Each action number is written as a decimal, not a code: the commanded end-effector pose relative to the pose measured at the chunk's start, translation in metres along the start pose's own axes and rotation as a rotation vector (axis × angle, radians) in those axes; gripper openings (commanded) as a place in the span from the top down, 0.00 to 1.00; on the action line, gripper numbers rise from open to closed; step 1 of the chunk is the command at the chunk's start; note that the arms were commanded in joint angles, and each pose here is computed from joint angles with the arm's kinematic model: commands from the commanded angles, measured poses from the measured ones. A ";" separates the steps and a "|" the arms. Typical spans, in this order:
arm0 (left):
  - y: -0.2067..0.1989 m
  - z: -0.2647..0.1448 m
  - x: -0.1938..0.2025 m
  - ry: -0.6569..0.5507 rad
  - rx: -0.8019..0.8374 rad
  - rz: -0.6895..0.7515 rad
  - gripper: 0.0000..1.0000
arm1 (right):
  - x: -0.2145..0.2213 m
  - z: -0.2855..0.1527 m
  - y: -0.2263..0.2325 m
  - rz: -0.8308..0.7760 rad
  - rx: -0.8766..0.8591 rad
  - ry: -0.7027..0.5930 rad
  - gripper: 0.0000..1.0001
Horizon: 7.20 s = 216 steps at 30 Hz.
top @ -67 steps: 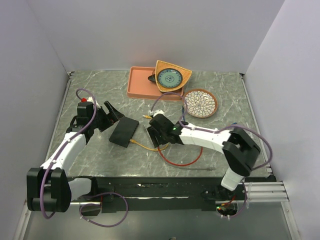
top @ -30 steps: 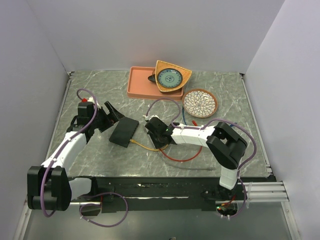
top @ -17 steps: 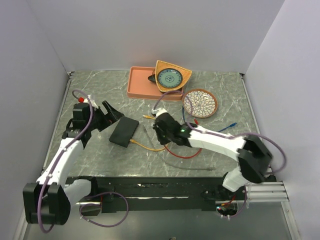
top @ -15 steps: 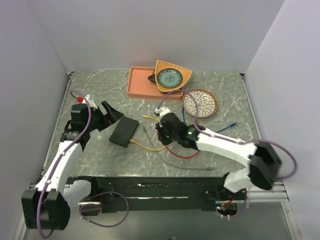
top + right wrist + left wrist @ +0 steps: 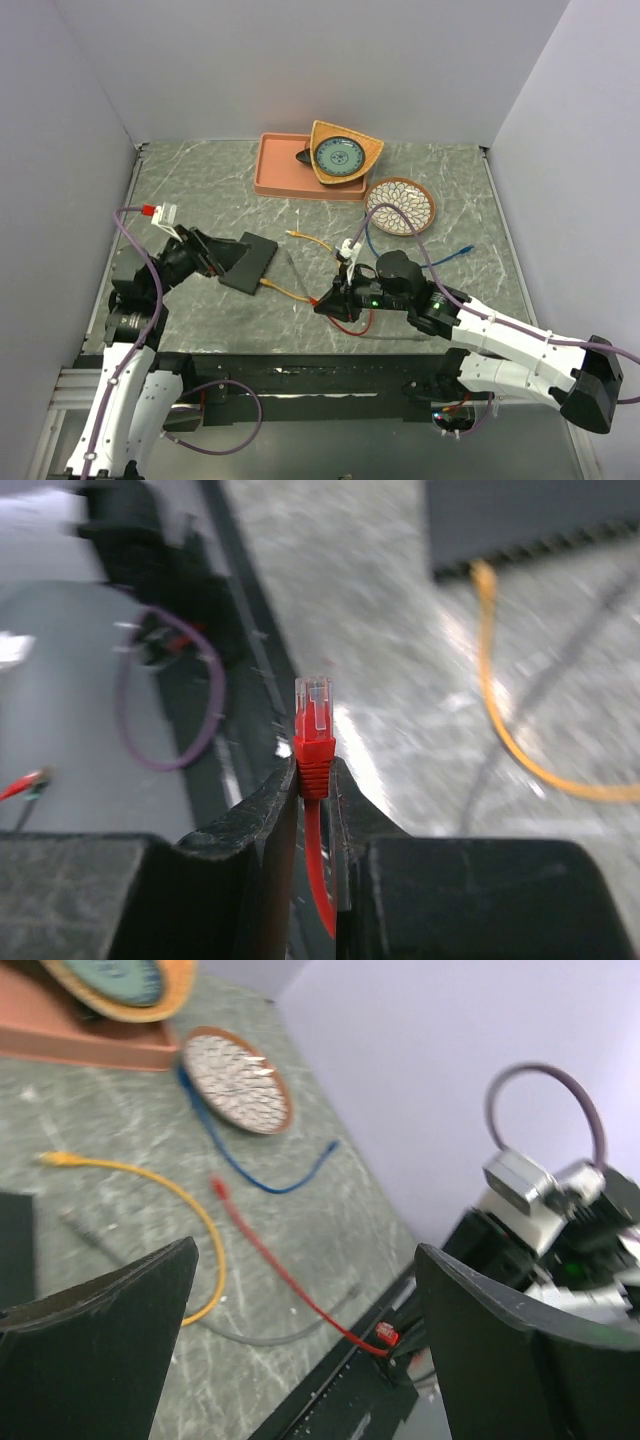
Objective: Insert the plug into the switch port
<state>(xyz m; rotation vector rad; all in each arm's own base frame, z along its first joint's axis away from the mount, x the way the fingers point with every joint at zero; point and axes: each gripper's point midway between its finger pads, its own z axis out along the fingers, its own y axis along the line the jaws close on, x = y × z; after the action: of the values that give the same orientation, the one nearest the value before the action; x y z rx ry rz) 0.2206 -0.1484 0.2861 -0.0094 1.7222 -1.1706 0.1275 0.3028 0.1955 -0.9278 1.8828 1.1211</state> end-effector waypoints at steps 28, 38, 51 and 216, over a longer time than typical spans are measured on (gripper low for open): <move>-0.014 -0.005 0.041 0.136 0.135 0.033 0.02 | -0.033 -0.013 -0.073 -0.127 0.697 -0.017 1.00; 0.027 0.028 0.042 0.194 -0.074 -0.033 0.01 | 0.003 0.008 -0.082 -0.403 0.981 0.241 1.00; 0.077 0.067 0.019 0.163 -0.269 -0.043 0.04 | -0.010 0.059 -0.008 -0.375 0.255 0.124 1.00; 0.268 0.053 0.104 0.311 -0.705 -0.212 0.26 | 0.039 0.194 -0.127 -0.205 0.233 0.336 1.00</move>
<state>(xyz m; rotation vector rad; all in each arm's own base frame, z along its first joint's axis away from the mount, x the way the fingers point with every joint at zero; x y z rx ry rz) 0.3533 -0.0964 0.0395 -0.4337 2.3234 -0.6913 0.2609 0.4036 0.0234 -1.2274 2.1495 0.5684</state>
